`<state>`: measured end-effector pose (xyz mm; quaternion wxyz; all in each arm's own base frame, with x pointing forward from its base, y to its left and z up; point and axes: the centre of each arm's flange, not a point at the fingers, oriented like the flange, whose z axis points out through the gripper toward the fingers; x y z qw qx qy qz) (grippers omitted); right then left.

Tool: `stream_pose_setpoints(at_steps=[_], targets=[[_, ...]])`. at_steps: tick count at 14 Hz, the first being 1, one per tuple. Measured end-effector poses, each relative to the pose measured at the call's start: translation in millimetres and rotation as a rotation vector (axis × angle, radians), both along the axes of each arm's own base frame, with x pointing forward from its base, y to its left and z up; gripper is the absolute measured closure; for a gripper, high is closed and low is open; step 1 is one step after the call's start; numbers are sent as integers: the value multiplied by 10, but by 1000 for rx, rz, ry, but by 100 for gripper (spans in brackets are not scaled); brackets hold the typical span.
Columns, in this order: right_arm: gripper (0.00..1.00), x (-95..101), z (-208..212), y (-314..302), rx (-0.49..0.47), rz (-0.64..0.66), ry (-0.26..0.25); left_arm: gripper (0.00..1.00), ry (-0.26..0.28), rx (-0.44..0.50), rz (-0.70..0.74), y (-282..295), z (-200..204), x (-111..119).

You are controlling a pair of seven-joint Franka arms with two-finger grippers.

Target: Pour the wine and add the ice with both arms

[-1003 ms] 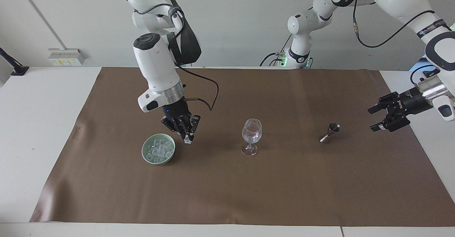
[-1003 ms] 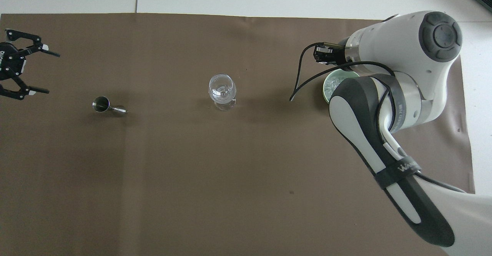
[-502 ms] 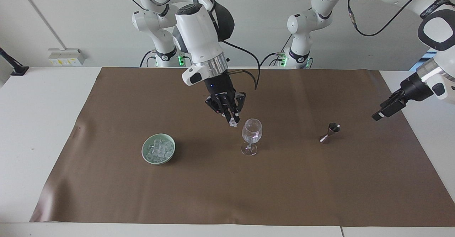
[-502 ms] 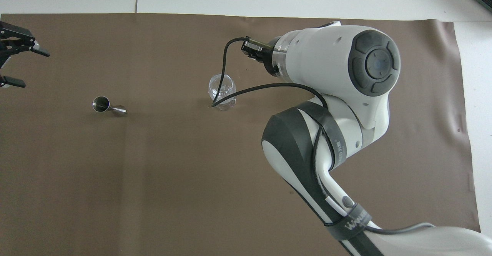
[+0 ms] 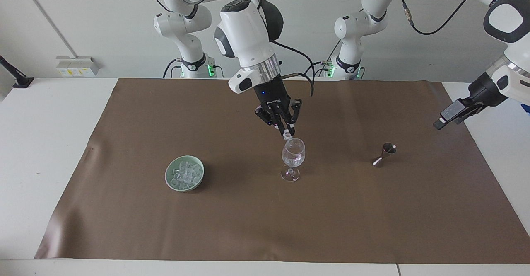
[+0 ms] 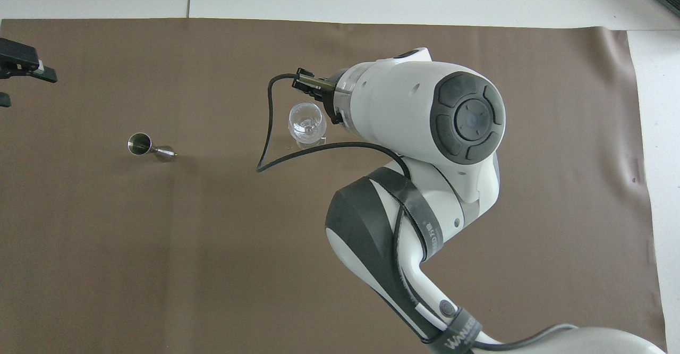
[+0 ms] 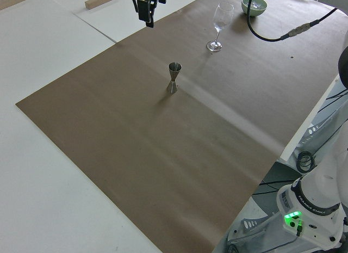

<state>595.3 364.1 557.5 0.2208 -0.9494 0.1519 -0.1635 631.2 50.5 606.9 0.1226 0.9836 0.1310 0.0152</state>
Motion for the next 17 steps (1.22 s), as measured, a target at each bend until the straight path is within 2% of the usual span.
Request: stream_pose_setpoints(at_steps=[5, 8, 10, 13, 17], targets=[[77, -18, -24, 36, 25, -1, 22, 0, -13, 109, -146, -517, 189, -149], [77, -5, -194, 46, 13, 0, 53, 0, -8, 156, -208, -713, 216, -294], [77, -20, -340, 49, 1, -2, 77, 0, -1, 167, -224, -782, 193, -415], [77, -42, -531, 51, -16, -3, 108, 0, -24, 186, -248, -951, 63, -618], [77, -53, -570, 70, -17, 0, 112, 0, -33, 203, -281, -955, 53, -761]])
